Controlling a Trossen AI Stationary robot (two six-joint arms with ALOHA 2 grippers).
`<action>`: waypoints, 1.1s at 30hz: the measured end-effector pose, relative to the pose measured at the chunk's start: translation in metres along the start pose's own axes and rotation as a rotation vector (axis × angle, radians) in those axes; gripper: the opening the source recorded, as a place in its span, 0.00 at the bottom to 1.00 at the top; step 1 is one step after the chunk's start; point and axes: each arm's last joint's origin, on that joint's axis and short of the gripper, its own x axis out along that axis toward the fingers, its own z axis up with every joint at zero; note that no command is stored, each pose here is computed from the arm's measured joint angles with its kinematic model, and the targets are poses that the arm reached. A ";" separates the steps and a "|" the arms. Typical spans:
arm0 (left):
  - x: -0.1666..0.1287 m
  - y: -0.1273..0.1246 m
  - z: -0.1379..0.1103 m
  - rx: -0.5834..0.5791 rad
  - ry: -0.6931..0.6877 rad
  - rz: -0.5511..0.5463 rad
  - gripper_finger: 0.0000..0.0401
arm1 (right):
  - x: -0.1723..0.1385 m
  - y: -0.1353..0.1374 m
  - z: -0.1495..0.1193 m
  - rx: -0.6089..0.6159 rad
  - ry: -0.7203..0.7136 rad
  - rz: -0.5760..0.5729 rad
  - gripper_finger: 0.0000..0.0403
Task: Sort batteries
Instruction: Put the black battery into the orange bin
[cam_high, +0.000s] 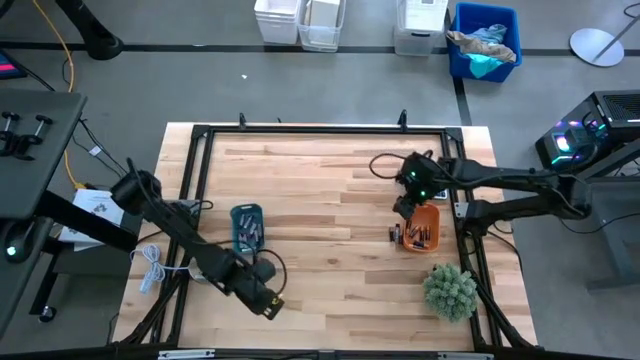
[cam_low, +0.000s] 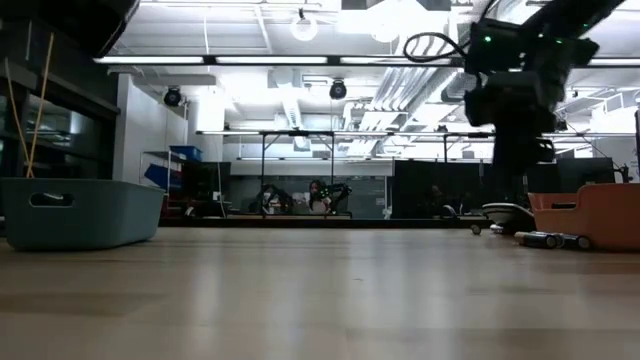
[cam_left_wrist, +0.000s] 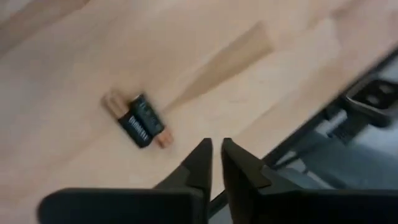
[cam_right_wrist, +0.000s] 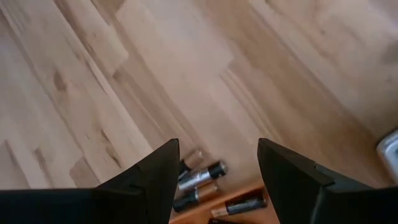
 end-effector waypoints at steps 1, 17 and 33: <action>0.002 -0.001 -0.001 -0.036 0.008 0.014 0.10 | 0.001 -0.001 -0.003 0.005 0.002 0.002 0.52; 0.012 0.022 -0.010 -0.348 -0.123 0.257 0.41 | 0.007 0.004 0.000 0.015 -0.080 0.055 0.52; 0.040 0.021 -0.012 -0.357 -0.111 0.284 0.40 | 0.007 0.004 0.001 0.039 -0.107 0.035 0.52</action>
